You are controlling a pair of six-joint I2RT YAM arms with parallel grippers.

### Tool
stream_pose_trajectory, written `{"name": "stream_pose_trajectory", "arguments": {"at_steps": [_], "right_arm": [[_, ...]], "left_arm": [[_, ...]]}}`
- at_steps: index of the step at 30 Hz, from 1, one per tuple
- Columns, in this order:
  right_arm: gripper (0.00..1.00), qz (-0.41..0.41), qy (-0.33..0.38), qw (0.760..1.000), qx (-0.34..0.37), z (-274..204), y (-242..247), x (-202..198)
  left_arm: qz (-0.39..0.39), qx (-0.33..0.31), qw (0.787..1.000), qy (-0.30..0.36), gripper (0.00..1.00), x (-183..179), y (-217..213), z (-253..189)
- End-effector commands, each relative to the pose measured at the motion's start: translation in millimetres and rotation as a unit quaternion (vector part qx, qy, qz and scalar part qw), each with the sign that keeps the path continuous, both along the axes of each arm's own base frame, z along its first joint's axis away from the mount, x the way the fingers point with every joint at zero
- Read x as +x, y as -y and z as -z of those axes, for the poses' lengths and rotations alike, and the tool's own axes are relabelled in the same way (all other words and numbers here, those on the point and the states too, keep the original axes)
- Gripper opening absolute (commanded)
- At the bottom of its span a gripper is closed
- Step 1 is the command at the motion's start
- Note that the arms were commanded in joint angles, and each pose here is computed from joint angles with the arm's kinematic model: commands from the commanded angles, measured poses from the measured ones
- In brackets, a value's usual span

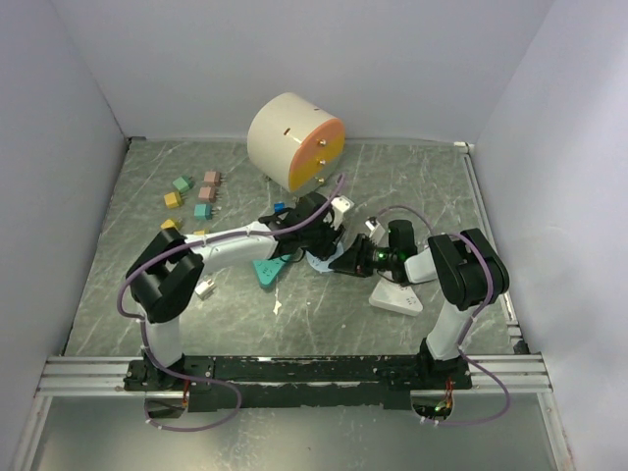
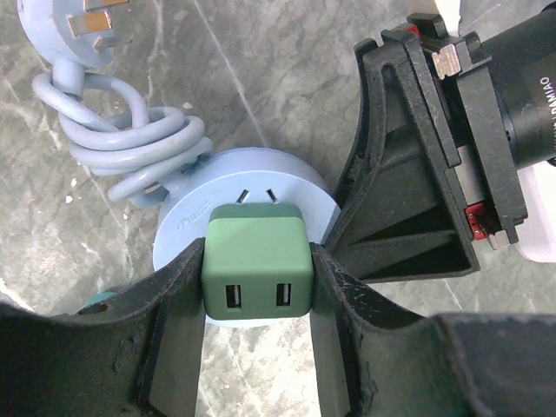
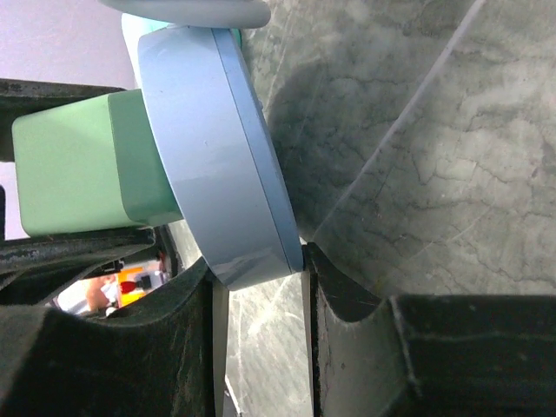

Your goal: Pull the plug off the socket

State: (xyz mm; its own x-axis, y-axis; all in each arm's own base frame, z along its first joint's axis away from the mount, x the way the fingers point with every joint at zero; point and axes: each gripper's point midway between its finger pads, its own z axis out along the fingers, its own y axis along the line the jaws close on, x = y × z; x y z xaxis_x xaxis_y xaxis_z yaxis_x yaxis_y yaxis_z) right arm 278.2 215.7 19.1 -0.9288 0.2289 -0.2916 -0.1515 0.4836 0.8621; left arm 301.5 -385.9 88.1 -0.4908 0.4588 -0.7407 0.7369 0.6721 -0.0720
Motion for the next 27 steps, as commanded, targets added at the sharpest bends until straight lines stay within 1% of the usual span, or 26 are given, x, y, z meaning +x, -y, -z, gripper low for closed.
{"name": "stream_pose_trajectory", "arguments": {"at_steps": [1, 3, 4, 6, 8, 9, 10, 14, 18, 20, 21, 23, 27], "right_arm": [[0.0, 0.118, -0.089, 0.981, -0.128, 72.6, 50.7, -3.1], [0.0, 0.125, -0.098, 0.98, -0.12, 73.9, 53.7, -4.5], [0.0, 0.129, -0.102, 0.98, -0.115, 74.5, 54.9, -4.8], [0.0, 0.133, -0.109, 0.979, -0.109, 75.8, 57.0, -5.7], [0.0, 0.137, -0.112, 0.978, -0.114, 77.8, 59.8, -5.7], [0.0, 0.14, -0.111, 0.976, -0.121, 78.4, 61.7, -5.0], [0.0, 0.143, -0.107, 0.976, -0.127, 77.8, 63.7, -3.6], [0.0, 0.147, -0.087, 0.975, -0.144, 74.9, 68.9, 2.2], [0.0, 0.131, -0.061, 0.98, -0.133, 64.1, 65.1, 5.9], [0.0, 0.131, -0.049, 0.981, -0.136, 60.4, 66.0, 6.6], [0.0, 0.131, -0.048, 0.98, -0.141, 59.9, 67.0, 6.8], [0.0, 0.128, -0.039, 0.98, -0.145, 57.1, 67.9, 9.1], [0.0, 0.129, -0.035, 0.979, -0.151, 56.4, 69.6, 9.9]], "left_arm": [[0.127, -0.16, 0.977, -0.06, 0.07, -53.6, 50.1, -81.8], [0.116, -0.165, 0.979, -0.043, 0.07, -50.1, 46.1, -86.2], [0.103, -0.157, 0.982, -0.028, 0.07, -45.1, 41.6, -85.9], [0.066, -0.121, 0.99, 0.025, 0.07, -33.8, 30.5, -88.1], [0.05, -0.086, 0.993, 0.068, 0.07, -36.3, 28.2, -93.7], [0.045, -0.078, 0.992, 0.084, 0.07, -35.7, 28.6, -98.5], [0.043, -0.081, 0.992, 0.085, 0.07, -36.7, 29.3, -101.6], [0.041, -0.117, 0.991, 0.049, 0.07, -35.6, 26.2, -116.8], [0.036, -0.179, 0.983, -0.004, 0.07, -36.3, -3.2, -134.0], [0.001, -0.207, 0.978, -0.034, 0.07, -30.1, -34.4, -136.5], [-0.022, -0.232, 0.971, -0.054, 0.07, -30.0, -52.4, -142.6], [-0.067, -0.252, 0.962, -0.085, 0.07, -26.4, -87.9, -134.8], [-0.211, -0.228, 0.94, -0.143, 0.07, -19.4, -171.6, -98.1]]}}
